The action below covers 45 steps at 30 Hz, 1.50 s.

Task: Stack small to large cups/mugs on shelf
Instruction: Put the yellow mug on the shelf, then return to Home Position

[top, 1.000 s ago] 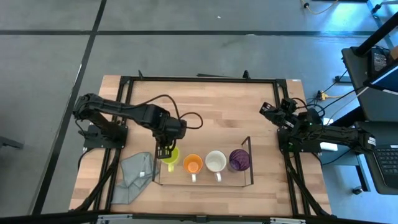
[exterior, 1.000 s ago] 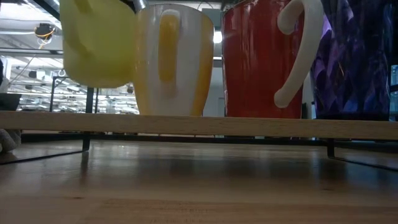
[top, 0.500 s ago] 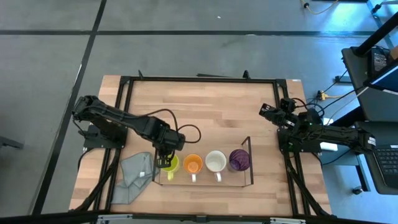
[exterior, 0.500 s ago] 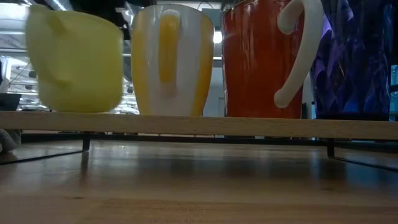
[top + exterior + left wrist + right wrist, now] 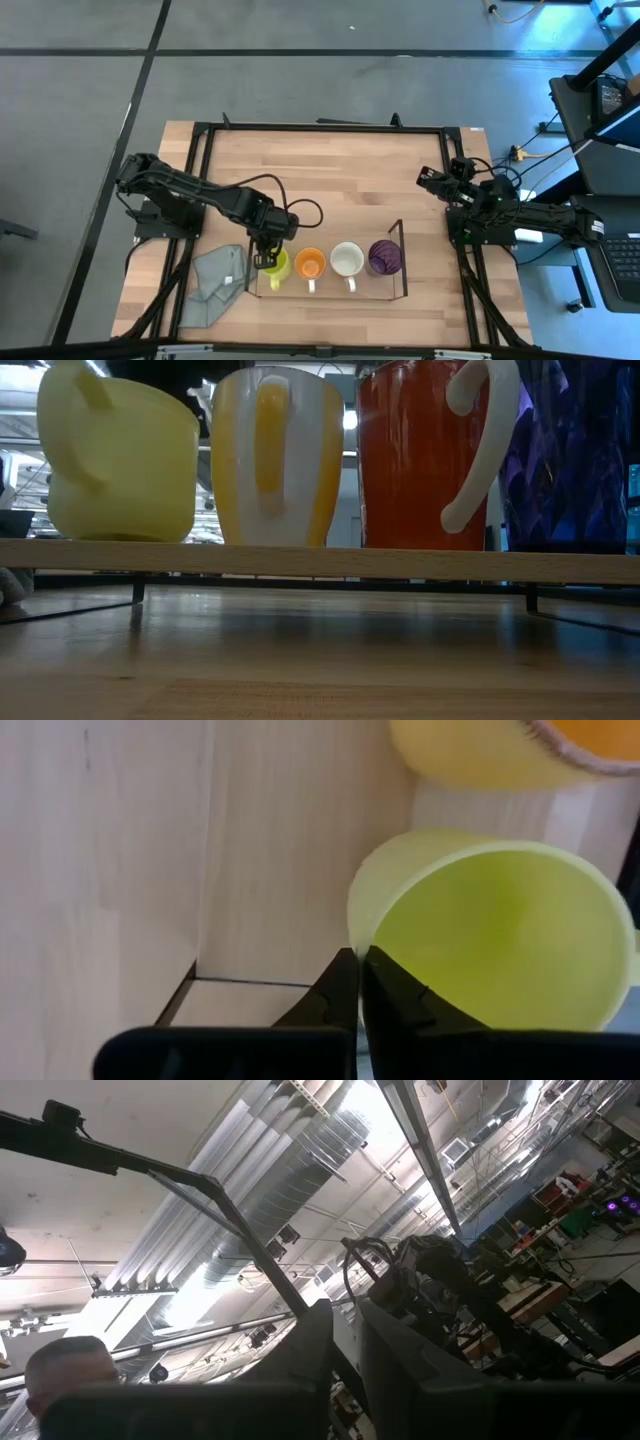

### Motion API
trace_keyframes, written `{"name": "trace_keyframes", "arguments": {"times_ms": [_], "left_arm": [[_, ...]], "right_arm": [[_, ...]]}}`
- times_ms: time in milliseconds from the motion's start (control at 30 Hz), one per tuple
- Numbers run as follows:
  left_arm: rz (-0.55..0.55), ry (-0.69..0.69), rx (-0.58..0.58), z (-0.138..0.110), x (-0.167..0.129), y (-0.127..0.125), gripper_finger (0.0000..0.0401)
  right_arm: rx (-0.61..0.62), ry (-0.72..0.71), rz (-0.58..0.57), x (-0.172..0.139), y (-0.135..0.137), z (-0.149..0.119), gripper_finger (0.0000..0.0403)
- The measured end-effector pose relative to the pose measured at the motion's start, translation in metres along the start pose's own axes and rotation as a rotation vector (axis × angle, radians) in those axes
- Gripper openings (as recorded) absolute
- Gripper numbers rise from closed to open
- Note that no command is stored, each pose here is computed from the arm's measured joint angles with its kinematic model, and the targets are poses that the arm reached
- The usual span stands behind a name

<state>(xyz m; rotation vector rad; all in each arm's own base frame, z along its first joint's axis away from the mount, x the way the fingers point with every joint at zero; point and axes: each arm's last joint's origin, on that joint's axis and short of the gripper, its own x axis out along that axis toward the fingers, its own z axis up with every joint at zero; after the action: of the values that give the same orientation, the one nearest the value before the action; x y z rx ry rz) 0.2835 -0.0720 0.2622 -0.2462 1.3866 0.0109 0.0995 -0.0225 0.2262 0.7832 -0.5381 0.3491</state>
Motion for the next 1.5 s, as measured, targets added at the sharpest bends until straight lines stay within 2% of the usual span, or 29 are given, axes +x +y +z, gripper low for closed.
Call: {"name": "trace_keyframes", "arguments": {"times_ms": [700,933,1267,1500], "left_arm": [[-0.015,-0.029,-0.017,0.004,-0.005,-0.002,0.0035],[-0.014,-0.049,-0.016,0.005,-0.011,-0.003,0.0061],[0.025,-0.229,-0.009,0.021,-0.057,-0.012,0.0092],[0.049,-0.455,0.060,0.034,-0.117,-0.020,0.0091]], "right_arm": [[-0.003,0.002,0.001,0.000,0.000,0.000,0.0051],[-0.003,0.003,0.000,0.000,0.000,0.000,0.0051],[-0.003,0.006,0.000,0.000,0.000,0.000,0.0051],[0.000,0.010,0.001,0.000,0.000,0.000,0.0051]]}}
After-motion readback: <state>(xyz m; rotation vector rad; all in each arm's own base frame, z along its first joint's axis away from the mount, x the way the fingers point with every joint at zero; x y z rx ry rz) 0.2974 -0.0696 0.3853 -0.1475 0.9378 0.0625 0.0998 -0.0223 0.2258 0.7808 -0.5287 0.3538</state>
